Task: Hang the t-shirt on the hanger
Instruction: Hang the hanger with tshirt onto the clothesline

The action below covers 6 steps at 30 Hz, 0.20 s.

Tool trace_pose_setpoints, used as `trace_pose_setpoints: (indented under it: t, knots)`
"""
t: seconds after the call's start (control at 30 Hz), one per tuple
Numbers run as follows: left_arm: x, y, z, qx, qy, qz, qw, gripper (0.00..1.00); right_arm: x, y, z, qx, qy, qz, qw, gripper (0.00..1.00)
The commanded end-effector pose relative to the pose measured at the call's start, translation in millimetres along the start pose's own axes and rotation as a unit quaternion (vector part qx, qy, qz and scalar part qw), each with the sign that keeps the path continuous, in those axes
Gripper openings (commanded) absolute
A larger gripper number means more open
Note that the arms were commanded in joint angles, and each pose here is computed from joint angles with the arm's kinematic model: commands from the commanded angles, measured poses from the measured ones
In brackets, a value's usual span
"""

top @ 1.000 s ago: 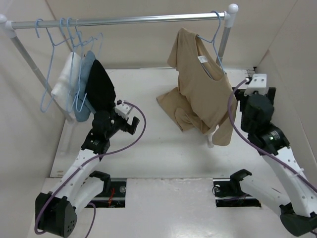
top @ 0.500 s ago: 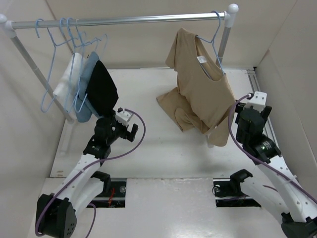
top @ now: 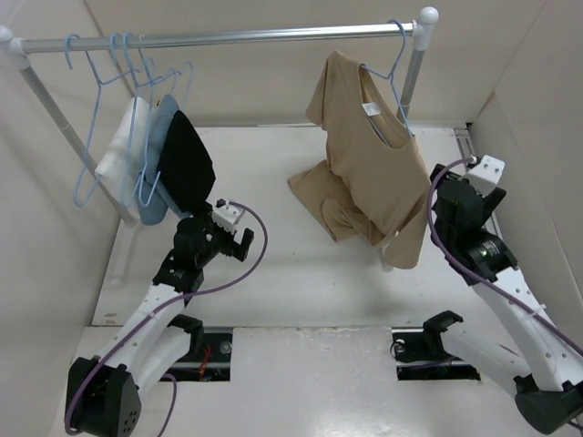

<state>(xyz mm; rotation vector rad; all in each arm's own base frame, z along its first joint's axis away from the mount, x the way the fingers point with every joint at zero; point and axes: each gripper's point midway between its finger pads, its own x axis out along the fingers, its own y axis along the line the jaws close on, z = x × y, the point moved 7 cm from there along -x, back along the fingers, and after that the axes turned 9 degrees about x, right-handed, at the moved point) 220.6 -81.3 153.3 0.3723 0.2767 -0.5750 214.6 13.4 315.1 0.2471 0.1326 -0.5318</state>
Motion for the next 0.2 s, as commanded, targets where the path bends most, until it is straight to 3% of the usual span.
trace_pose_setpoints:
  t: [0.0, 0.17]
  knots:
    - [-0.6, 1.7, 8.0, 0.001, -0.025, 0.01, 1.0, 1.0, -3.4, -2.3, 12.2, 0.02, -0.005, -0.017, 1.0, 1.0]
    - [-0.6, 1.7, 8.0, 0.001, -0.025, 0.01, 1.0, 1.0, -5.5, -2.0, 15.2, 0.024, -0.014, 0.001, 1.0, 1.0]
